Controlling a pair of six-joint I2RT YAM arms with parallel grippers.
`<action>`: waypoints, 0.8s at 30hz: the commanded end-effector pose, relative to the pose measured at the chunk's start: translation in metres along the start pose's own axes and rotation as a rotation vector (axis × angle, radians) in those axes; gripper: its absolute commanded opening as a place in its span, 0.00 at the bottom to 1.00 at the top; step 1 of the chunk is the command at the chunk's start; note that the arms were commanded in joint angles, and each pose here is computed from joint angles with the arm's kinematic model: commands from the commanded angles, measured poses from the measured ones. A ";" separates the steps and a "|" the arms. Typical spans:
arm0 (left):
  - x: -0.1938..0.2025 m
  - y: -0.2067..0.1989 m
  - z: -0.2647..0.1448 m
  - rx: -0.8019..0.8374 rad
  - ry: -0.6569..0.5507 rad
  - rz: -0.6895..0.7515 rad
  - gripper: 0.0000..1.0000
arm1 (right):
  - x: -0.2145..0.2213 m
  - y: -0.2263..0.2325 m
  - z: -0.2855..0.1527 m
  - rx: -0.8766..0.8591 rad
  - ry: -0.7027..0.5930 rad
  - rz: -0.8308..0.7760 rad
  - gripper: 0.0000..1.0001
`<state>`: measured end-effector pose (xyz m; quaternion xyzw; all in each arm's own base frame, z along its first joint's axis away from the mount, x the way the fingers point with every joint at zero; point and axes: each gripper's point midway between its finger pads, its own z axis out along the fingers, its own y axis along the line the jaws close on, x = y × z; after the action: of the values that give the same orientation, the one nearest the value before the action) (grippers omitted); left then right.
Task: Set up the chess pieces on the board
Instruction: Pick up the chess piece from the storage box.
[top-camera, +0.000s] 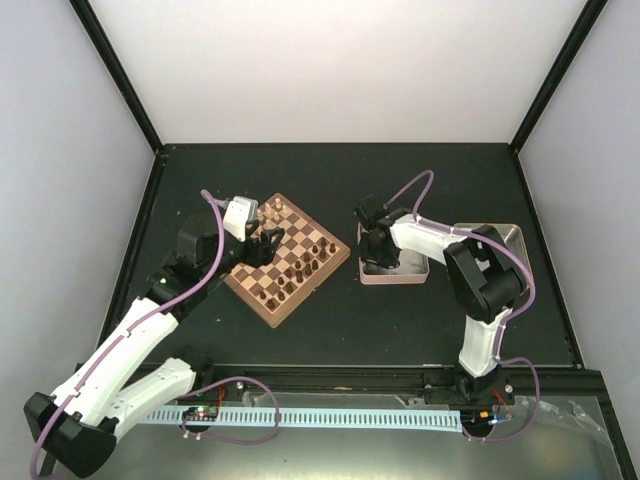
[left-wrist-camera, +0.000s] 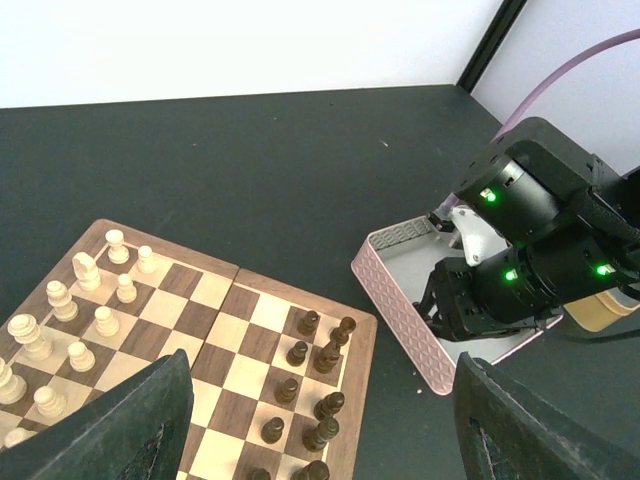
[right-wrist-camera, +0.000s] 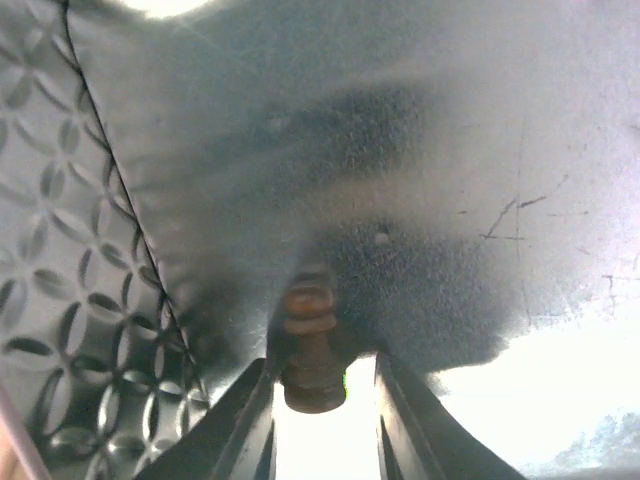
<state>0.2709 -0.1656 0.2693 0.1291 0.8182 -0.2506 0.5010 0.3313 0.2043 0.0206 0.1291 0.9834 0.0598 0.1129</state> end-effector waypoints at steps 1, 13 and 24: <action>-0.001 0.004 -0.001 -0.016 -0.012 0.007 0.73 | 0.002 -0.013 0.006 0.083 -0.002 -0.028 0.26; -0.002 0.003 -0.001 -0.013 -0.012 0.002 0.73 | -0.013 -0.011 0.007 0.101 -0.073 -0.104 0.16; 0.002 -0.006 0.006 0.051 0.008 -0.038 0.73 | -0.048 0.013 -0.052 -0.101 -0.366 -0.229 0.13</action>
<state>0.2706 -0.1670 0.2644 0.1268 0.8215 -0.2550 0.4939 0.3425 0.1900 0.0306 0.0512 0.9798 0.0297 0.1912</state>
